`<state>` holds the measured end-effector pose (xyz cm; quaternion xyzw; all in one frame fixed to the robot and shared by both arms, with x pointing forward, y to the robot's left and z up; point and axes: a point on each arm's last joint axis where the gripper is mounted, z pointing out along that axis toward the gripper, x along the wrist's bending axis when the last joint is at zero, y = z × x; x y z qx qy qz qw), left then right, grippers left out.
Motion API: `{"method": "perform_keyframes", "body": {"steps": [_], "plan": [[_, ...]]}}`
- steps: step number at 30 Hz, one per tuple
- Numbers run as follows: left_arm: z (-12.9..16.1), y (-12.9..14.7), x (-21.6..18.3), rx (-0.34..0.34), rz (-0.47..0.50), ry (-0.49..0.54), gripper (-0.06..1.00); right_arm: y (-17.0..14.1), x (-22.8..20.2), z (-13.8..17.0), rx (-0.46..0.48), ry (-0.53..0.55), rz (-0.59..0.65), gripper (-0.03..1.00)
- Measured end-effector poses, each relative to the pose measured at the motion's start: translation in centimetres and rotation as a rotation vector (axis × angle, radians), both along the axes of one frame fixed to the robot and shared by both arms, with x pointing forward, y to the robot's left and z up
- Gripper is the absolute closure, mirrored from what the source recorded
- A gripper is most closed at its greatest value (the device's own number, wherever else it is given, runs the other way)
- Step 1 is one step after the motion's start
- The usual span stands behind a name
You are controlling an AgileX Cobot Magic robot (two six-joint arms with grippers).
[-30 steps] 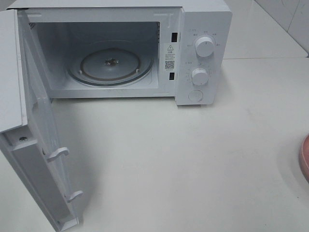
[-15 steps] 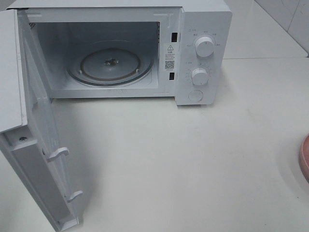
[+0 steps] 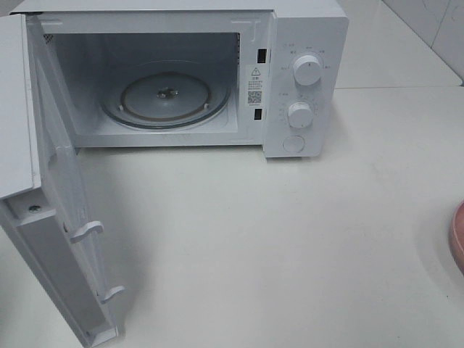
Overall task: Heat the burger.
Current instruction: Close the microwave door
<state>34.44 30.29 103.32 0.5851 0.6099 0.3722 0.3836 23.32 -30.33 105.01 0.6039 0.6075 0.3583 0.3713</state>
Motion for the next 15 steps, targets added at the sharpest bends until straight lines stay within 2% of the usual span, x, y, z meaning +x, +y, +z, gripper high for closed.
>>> {"method": "perform_keyframes", "body": {"steps": [5,11,15], "plan": [[-1.3,0.3,1.7,0.009,0.026,-0.113,0.94,0.0,0.0,0.0,0.000,0.000,0.000,0.21],[-2.2,0.5,2.9,0.015,0.044,-0.175,0.94,0.0,0.0,0.0,0.000,0.000,0.000,0.21],[-2.5,0.7,4.3,-0.012,0.067,-0.242,0.94,0.0,0.0,0.0,0.000,0.000,0.000,0.21]]}}
